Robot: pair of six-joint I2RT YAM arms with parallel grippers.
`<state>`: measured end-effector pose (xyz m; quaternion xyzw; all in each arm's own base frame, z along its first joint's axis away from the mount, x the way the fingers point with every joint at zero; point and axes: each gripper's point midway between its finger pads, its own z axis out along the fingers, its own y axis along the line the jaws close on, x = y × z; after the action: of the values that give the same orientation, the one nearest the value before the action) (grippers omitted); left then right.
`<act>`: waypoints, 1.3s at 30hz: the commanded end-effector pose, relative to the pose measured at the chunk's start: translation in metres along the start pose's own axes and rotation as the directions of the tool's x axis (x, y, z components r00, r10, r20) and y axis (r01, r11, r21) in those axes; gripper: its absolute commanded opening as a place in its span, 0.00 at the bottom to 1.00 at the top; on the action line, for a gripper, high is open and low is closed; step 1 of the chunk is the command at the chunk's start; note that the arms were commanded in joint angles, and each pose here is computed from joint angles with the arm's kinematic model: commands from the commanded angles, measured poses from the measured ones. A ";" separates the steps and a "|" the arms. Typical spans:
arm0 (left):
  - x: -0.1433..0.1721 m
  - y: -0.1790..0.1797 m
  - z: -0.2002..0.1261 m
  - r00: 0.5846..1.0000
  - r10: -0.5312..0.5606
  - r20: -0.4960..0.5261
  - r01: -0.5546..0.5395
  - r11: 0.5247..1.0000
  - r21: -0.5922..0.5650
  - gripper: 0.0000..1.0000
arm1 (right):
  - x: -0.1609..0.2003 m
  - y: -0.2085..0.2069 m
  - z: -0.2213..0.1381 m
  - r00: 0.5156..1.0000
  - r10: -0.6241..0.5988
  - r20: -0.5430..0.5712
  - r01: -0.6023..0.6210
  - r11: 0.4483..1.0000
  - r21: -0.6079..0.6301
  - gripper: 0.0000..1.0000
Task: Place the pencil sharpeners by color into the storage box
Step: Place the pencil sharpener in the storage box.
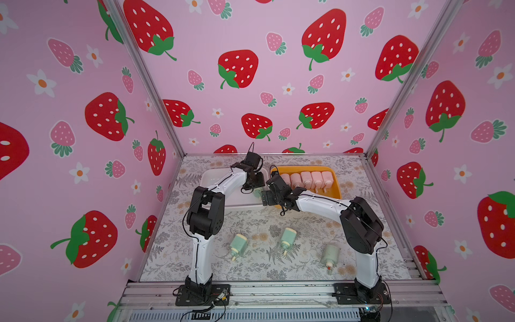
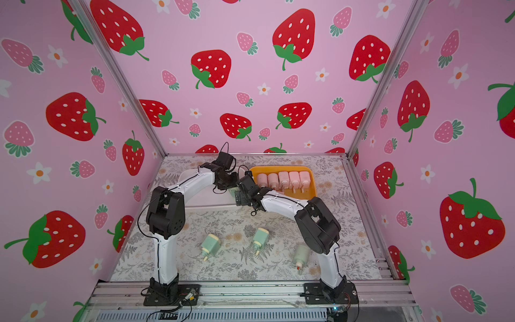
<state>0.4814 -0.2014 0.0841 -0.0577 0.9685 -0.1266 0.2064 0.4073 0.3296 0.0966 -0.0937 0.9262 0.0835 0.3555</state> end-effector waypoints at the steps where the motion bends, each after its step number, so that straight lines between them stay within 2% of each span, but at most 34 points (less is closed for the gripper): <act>1: -0.002 -0.005 -0.003 0.999 0.031 -0.011 -0.031 1.000 -0.002 0.35 | -0.004 0.001 -0.010 1.000 -0.002 0.016 0.003 1.000 -0.013 1.00; 12: -0.001 -0.005 -0.003 0.999 0.042 -0.027 -0.042 0.999 -0.010 0.60 | -0.004 0.002 -0.011 1.000 -0.001 0.013 0.002 1.000 -0.018 1.00; 20: -0.003 -0.008 -0.011 0.998 0.056 -0.021 -0.056 0.998 -0.008 0.65 | -0.003 0.002 -0.011 1.000 0.001 0.013 -0.001 1.000 -0.019 1.00; 25: -0.004 -0.008 -0.018 0.998 0.069 -0.010 -0.069 0.998 -0.008 0.72 | -0.004 0.002 -0.011 1.000 0.002 0.014 -0.001 1.000 -0.018 1.00; 39: 0.005 -0.009 -0.033 0.997 0.081 -0.013 -0.081 0.996 0.022 0.75 | -0.006 -0.001 -0.013 1.000 0.021 0.023 -0.021 1.000 -0.012 1.00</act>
<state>0.4714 -0.2026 0.0985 -0.0302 0.9714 -0.1223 0.2011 0.4054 0.3293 0.0938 -0.0947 0.9275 0.0847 0.3515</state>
